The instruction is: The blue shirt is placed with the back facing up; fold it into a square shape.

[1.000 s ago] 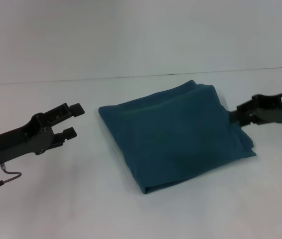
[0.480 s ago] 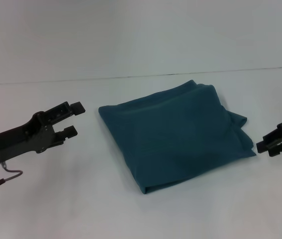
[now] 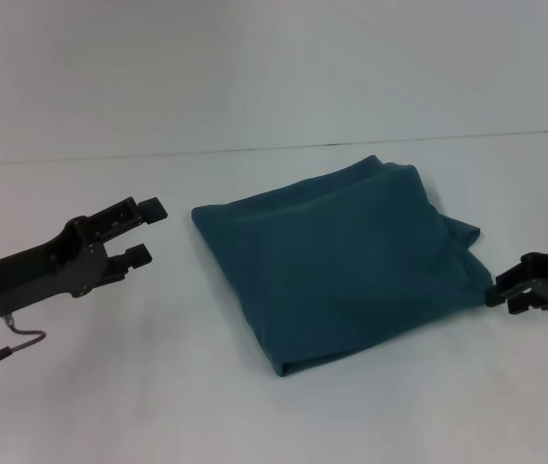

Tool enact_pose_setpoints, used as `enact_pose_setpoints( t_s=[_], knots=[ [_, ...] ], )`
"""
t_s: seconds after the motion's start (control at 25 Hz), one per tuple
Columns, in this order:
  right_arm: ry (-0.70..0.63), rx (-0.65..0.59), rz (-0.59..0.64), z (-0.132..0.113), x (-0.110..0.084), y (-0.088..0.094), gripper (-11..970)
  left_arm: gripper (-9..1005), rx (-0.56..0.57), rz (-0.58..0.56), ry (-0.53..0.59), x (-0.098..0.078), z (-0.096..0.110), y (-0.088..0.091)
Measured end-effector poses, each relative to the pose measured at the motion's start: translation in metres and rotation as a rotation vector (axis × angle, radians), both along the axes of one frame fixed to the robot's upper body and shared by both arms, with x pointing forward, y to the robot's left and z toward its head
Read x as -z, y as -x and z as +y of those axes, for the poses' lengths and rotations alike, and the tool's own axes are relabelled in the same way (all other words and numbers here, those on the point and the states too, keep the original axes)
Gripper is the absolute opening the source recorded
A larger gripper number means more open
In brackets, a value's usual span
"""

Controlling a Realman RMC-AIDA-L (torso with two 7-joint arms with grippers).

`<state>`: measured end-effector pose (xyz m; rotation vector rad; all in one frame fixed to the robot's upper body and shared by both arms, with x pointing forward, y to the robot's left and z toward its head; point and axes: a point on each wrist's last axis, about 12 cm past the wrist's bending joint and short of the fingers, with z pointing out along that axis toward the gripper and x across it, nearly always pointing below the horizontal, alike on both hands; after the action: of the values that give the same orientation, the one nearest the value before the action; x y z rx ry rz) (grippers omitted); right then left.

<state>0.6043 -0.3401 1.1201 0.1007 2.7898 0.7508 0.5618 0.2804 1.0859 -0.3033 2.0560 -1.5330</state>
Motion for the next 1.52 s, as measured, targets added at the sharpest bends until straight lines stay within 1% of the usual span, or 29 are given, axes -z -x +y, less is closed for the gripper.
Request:
enact_pose_setpoints(
  t_s=[0.36,0.56,0.72,0.96,1.16,1.36,1.52],
  knots=[
    [-0.01,0.053,-0.033,0.004,0.011,-0.002,382,933,0.001,0.0,0.001,0.0,-0.001,0.0],
    [-0.021,0.062,-0.021,0.008,0.016,-0.001,383,932,0.002,0.0,0.001,0.0,-0.001,0.0],
    [-0.024,0.074,-0.02,0.007,0.017,-0.001,384,932,0.0,0.001,0.001,0.001,-0.001,0.0],
    [-0.057,0.107,-0.044,0.005,0.015,-0.003,284,931,-0.001,0.001,0.001,0.001,-0.001,0.001],
    [-0.068,0.11,-0.045,0.004,0.015,-0.002,201,930,-0.002,0.001,0.0,0.001,-0.001,0.001],
    [-0.069,0.11,-0.045,0.003,0.014,-0.002,21,929,-0.002,0.001,0.0,0.001,-0.001,0.001],
    [-0.07,0.112,-0.045,0.002,0.014,-0.002,23,929,-0.003,0.002,0.0,0.002,0.0,0.001]
  ],
)
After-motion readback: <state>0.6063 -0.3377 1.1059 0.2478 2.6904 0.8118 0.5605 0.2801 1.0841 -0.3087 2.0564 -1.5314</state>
